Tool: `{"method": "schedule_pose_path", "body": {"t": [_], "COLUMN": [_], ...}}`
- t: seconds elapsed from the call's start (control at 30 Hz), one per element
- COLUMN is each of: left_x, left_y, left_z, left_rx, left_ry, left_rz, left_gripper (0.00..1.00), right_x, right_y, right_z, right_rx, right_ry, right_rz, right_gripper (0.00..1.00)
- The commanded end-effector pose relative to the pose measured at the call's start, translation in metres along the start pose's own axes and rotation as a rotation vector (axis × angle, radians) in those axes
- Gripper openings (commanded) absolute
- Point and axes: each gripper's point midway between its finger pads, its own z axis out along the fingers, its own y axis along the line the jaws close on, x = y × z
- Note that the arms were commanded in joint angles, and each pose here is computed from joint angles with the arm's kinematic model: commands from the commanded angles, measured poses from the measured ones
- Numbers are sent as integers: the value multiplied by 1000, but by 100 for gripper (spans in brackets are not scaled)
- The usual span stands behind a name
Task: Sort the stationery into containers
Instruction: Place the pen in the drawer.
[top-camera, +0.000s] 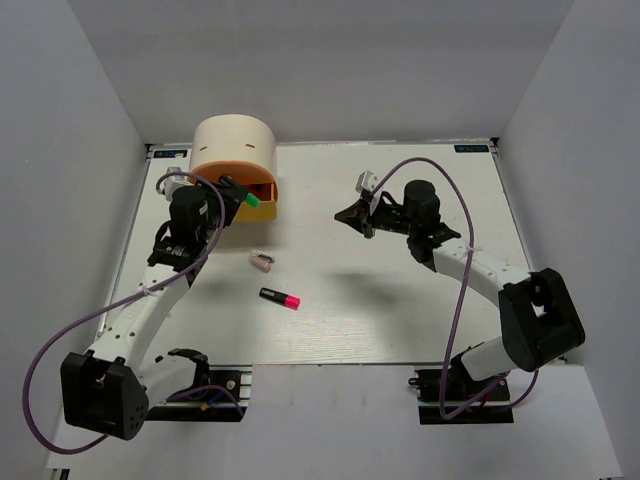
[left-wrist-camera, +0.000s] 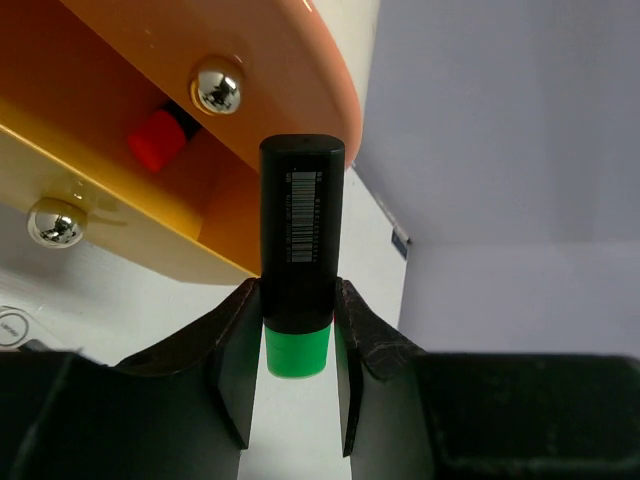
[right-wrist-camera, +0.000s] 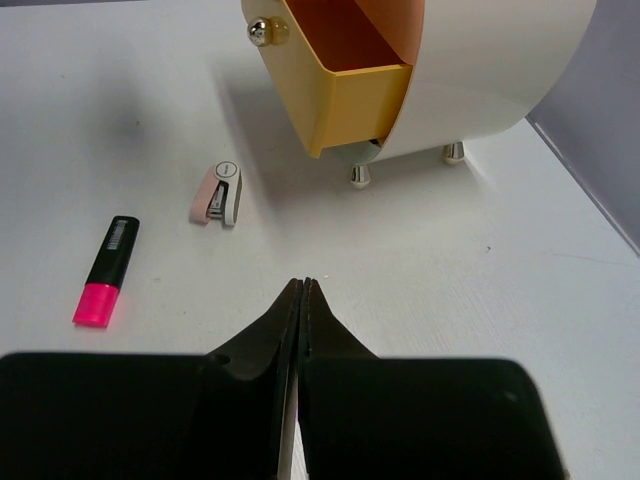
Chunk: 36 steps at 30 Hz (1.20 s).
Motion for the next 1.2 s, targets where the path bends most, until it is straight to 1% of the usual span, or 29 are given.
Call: {"method": "schedule_pose_path", "body": {"t": [0.0, 0.03, 0.1, 0.13, 0.27, 0.4, 0.43, 0.53, 0.83, 0.9, 0.93, 1.03, 1.07, 1.17], "left_x": [-19, -24, -25, -30, -36, -38, -33, -38, -37, -33, -33, -30, -32, -30], "left_y": [-15, -17, -16, -13, -12, 3, 6, 11, 23, 25, 25, 30, 30, 36], "left_z": [3, 4, 5, 6, 7, 14, 14, 18, 33, 35, 37, 39, 39, 41], "left_rx": [29, 33, 39, 31, 43, -6, -12, -21, -56, -64, -72, -88, -91, -111], "left_ry": [-89, -115, -127, -158, -199, -237, -225, -264, -289, -286, -283, -277, -286, -288], "left_rz": [-112, -124, -147, -149, -177, -173, -169, -182, -196, -202, -200, -204, -204, -199], "left_gripper": [0, 0, 0, 0, 0, 2, 2, 4, 10, 10, 11, 19, 24, 37], "right_x": [-14, -13, -12, -11, -10, -11, -12, -9, -7, -14, -7, -6, -7, -7], "right_y": [0, 0, 1, 1, 1, 1, 1, 2, 6, 6, 6, 6, 5, 6], "right_z": [-7, -7, -8, -7, -6, -6, -6, -7, -10, -12, -10, -10, -10, -11], "right_rx": [11, 11, 12, 11, 6, 3, 5, 3, 1, 6, 1, 2, 4, 3], "right_ry": [-29, -28, -27, -25, -24, -25, -25, -17, -9, -22, -10, -8, -9, -6], "right_rz": [-49, -47, -45, -45, -38, -38, -41, -34, -32, -44, -29, -30, -31, -31], "right_gripper": [0, 0, 0, 0, 0, 0, 0, 0, 1, 1, 1, 3, 3, 8]}}
